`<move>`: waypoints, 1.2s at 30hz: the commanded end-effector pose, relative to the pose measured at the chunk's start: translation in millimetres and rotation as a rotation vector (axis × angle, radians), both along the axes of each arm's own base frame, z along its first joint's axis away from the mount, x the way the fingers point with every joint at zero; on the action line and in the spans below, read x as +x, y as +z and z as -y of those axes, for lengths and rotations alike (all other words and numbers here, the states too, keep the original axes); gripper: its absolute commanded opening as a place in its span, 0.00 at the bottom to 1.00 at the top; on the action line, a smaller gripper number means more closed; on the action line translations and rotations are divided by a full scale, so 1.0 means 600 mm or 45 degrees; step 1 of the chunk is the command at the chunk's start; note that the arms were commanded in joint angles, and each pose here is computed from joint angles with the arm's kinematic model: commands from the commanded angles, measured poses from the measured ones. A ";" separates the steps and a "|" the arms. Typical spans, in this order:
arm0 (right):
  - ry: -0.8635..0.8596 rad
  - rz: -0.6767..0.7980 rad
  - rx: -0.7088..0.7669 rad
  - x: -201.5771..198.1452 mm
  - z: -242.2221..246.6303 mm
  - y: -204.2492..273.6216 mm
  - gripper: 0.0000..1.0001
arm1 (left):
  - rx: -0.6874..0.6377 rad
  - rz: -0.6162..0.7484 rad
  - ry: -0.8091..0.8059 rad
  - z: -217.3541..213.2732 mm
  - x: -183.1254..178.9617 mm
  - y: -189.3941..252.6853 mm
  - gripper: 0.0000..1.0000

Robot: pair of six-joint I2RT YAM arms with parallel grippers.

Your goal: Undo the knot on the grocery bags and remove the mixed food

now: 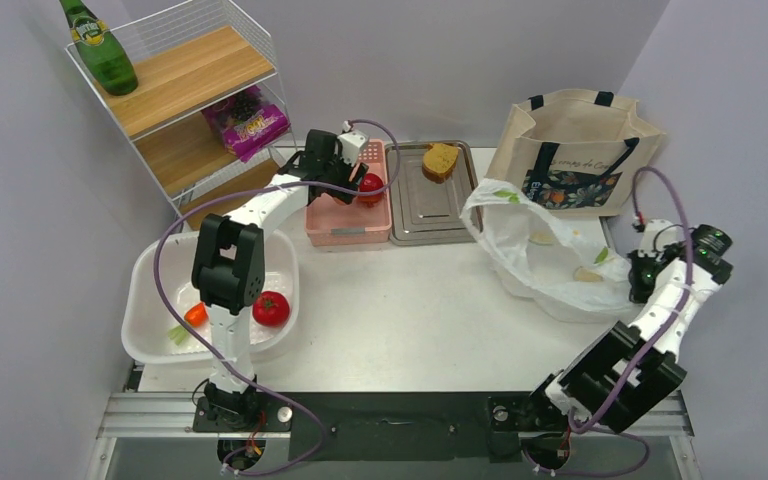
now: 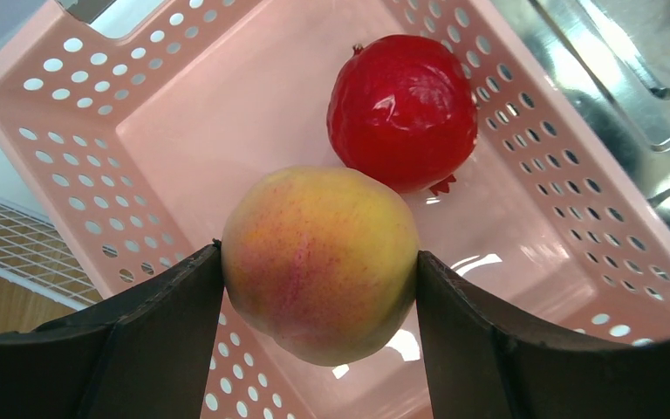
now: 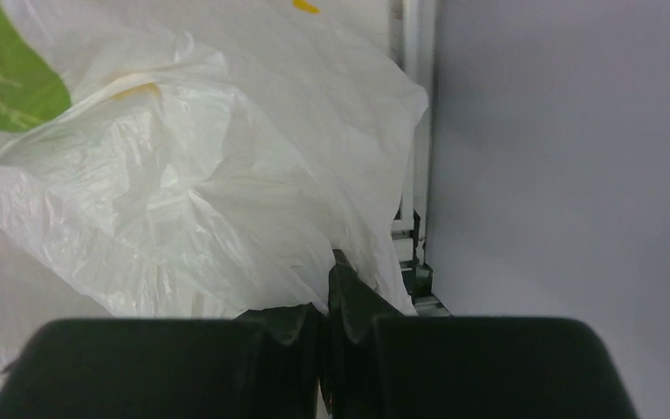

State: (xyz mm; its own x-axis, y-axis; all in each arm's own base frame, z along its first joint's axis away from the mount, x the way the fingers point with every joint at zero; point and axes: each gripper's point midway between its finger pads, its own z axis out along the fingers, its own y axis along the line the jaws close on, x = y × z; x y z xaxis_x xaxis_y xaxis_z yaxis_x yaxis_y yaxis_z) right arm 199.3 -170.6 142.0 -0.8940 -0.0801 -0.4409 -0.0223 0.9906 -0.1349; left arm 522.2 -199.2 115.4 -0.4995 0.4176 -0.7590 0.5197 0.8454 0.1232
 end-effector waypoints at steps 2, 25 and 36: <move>-0.440 0.114 0.144 -0.014 0.083 0.035 0.00 | 0.046 0.074 0.013 -0.010 0.031 0.017 0.39; -0.666 0.443 0.191 -0.018 0.038 0.139 0.84 | 0.096 0.038 0.066 -0.030 0.019 -0.002 0.63; -0.197 0.671 0.159 0.094 -0.057 0.246 0.84 | 0.107 0.028 0.029 -0.030 0.005 0.026 0.81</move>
